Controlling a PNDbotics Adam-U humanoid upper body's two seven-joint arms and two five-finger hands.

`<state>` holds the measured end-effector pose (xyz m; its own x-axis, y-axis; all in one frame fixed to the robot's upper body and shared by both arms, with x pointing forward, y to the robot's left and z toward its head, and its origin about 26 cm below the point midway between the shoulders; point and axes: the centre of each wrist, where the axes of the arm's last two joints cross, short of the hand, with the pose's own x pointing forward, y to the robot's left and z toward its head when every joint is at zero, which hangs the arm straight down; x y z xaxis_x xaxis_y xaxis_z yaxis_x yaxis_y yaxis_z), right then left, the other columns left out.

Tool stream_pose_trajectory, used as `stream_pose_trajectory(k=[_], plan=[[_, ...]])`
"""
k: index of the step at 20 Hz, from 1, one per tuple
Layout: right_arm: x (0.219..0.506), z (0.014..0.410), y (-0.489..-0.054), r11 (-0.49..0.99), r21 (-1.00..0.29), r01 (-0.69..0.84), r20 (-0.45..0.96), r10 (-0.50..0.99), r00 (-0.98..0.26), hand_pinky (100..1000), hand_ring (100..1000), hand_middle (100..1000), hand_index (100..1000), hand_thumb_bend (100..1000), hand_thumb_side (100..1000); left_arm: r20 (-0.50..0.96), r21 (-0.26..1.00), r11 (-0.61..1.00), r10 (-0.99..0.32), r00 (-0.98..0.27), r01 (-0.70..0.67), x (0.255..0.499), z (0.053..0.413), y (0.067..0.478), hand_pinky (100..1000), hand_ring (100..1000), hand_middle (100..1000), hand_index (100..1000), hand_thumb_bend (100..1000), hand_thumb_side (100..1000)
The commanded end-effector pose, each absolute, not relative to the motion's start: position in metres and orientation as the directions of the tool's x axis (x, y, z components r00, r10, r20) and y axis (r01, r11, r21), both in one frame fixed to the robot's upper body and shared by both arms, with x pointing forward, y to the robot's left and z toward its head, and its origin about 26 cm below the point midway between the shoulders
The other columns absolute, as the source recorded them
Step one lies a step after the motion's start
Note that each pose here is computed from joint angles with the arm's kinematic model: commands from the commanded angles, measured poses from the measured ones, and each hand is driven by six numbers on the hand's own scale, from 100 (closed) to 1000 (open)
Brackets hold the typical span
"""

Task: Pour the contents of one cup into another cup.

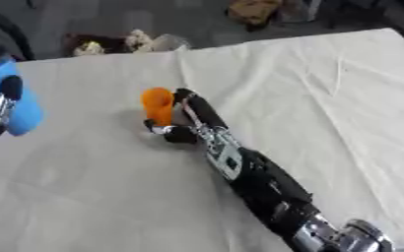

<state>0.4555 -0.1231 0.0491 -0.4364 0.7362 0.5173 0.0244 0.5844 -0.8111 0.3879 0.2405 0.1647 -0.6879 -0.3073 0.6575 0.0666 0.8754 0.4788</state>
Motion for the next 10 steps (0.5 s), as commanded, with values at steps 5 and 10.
stream_pose_trajectory(k=[5,10], plan=[[0.454,0.053,-0.106,0.58,-0.814,0.032,0.5,0.728,-0.468,898,937,572,704,422,611,0.627,0.48,0.875,-0.292,-0.722,0.063,0.388,0.18,0.238,102,237,217,836,100,550],[0.452,0.051,-0.101,0.582,-0.812,0.028,0.5,0.721,-0.479,891,906,456,620,308,581,0.628,0.48,0.875,-0.292,-0.721,0.064,0.388,0.18,0.237,103,236,216,836,100,549]])
